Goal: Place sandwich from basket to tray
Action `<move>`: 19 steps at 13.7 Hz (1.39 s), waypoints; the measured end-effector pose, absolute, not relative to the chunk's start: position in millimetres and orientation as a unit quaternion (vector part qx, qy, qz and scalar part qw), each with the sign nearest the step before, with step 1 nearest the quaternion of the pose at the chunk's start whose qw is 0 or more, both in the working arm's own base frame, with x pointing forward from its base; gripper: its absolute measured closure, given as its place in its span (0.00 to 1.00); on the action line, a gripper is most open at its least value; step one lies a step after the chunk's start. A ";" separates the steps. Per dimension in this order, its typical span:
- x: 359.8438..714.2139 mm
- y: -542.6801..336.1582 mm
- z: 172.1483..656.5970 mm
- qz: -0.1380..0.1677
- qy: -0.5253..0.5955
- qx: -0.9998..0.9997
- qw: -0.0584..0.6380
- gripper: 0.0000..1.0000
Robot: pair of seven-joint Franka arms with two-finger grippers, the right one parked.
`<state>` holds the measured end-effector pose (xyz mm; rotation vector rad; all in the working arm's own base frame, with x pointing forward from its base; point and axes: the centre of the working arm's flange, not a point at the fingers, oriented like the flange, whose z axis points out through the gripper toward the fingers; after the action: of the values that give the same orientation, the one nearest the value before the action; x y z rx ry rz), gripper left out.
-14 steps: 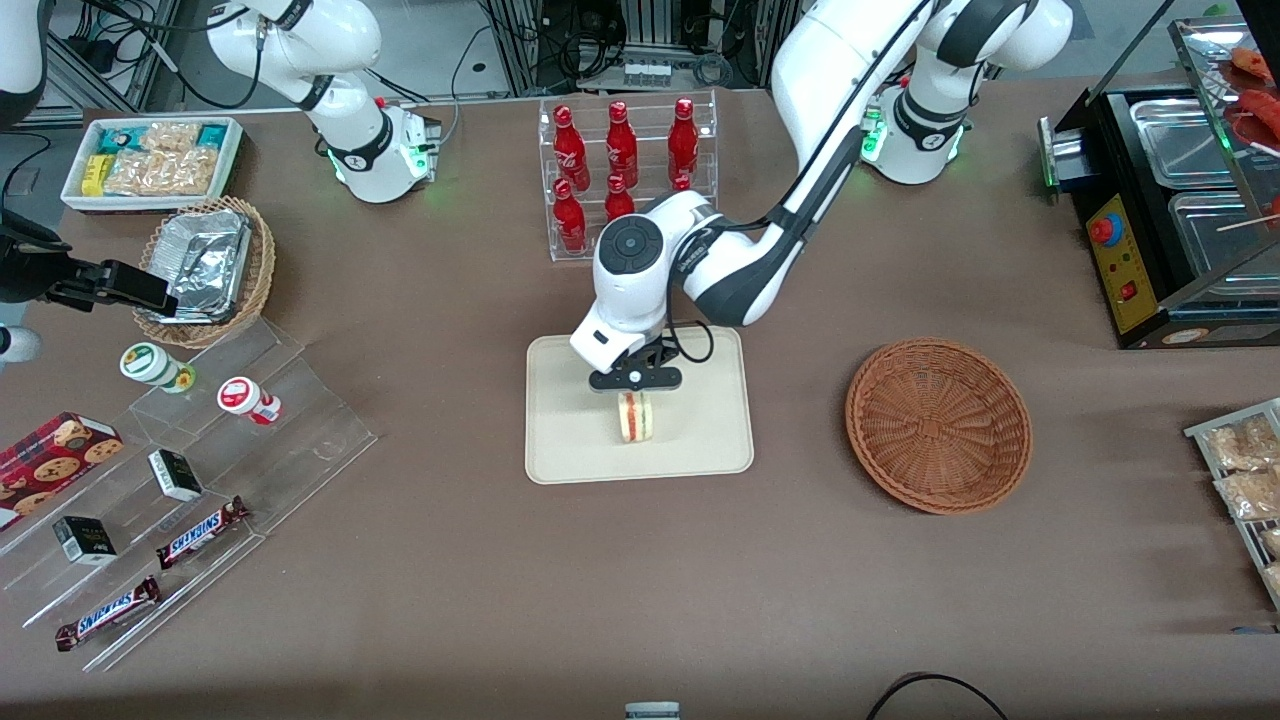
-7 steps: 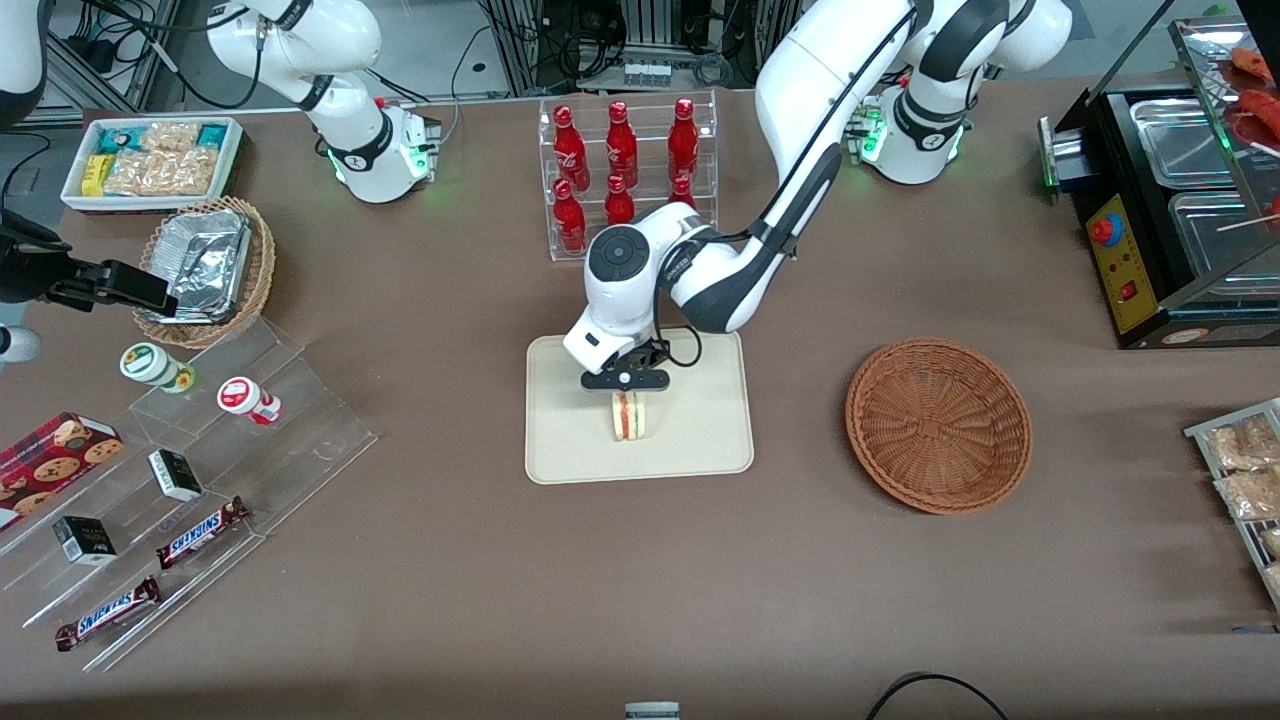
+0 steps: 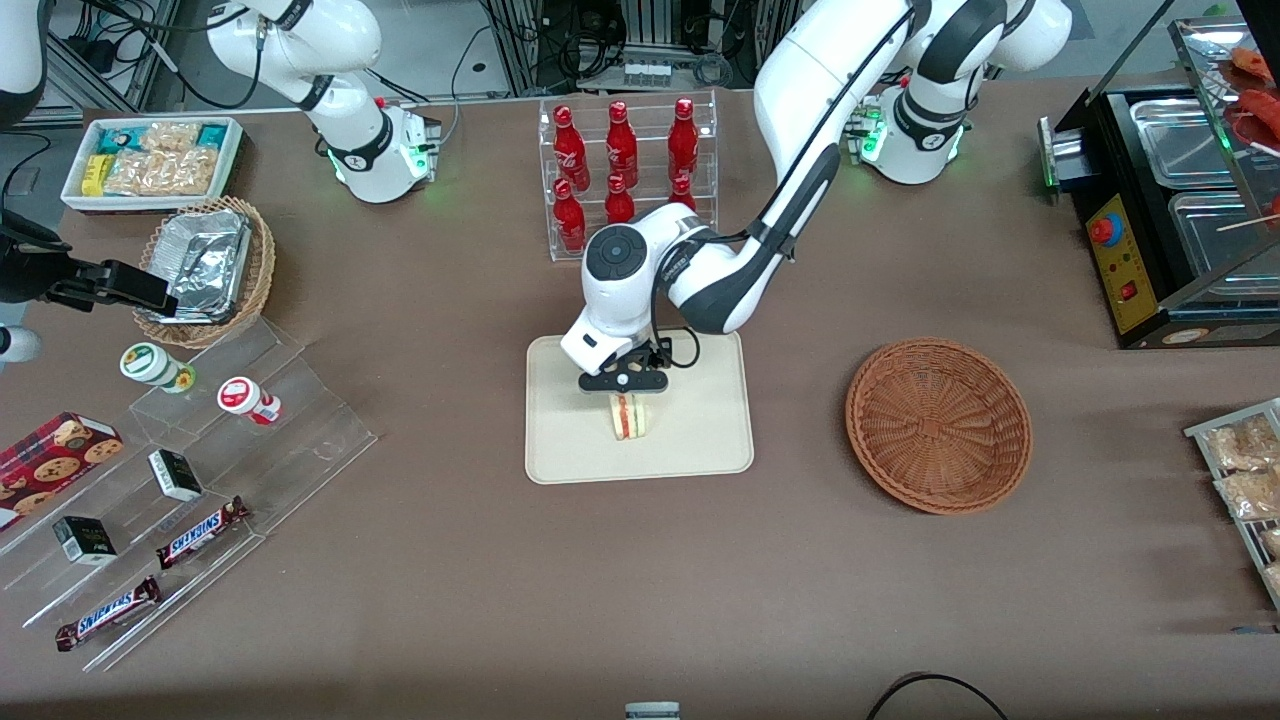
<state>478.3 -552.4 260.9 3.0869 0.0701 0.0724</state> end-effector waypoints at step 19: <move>561.3 -216.0 566.4 0.005 0.168 0.986 0.002 0.00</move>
<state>561.3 -216.0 566.4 3.0922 0.5259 0.0156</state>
